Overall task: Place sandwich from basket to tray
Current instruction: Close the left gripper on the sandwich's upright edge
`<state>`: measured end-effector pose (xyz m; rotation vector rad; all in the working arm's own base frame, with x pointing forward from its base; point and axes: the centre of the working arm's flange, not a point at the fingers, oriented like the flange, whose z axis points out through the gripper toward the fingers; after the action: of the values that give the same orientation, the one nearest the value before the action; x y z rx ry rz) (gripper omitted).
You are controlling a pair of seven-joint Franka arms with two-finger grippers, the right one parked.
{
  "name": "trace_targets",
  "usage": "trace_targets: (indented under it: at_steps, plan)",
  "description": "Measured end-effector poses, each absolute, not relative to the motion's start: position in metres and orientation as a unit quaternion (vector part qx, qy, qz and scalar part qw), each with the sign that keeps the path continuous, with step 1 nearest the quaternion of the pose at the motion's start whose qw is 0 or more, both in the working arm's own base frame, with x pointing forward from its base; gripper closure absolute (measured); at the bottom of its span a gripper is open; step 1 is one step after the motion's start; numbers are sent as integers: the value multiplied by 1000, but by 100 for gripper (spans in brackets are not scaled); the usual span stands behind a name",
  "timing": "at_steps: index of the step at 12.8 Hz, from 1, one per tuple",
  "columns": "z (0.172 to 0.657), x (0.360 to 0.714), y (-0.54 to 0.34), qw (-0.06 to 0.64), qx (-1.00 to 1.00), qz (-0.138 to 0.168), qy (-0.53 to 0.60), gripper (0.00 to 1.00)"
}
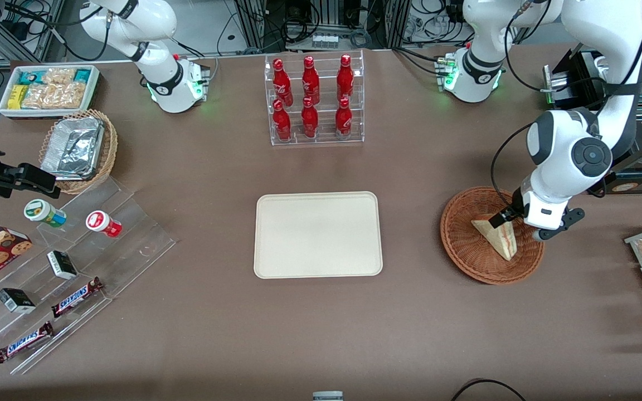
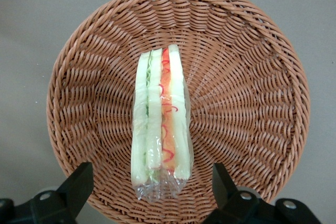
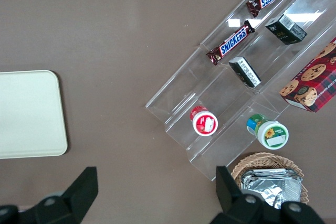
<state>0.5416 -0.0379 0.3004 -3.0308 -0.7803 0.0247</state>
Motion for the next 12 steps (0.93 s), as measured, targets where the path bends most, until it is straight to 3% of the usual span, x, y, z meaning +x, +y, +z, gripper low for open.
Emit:
trace_targets:
  at_steps: [8, 10, 12]
  plan:
    - [265, 545, -42, 5, -969, 11, -247, 0]
    - [258, 545, -42, 6, -969, 14, -247, 6]
    - [257, 545, -42, 6, -969, 15, -247, 29]
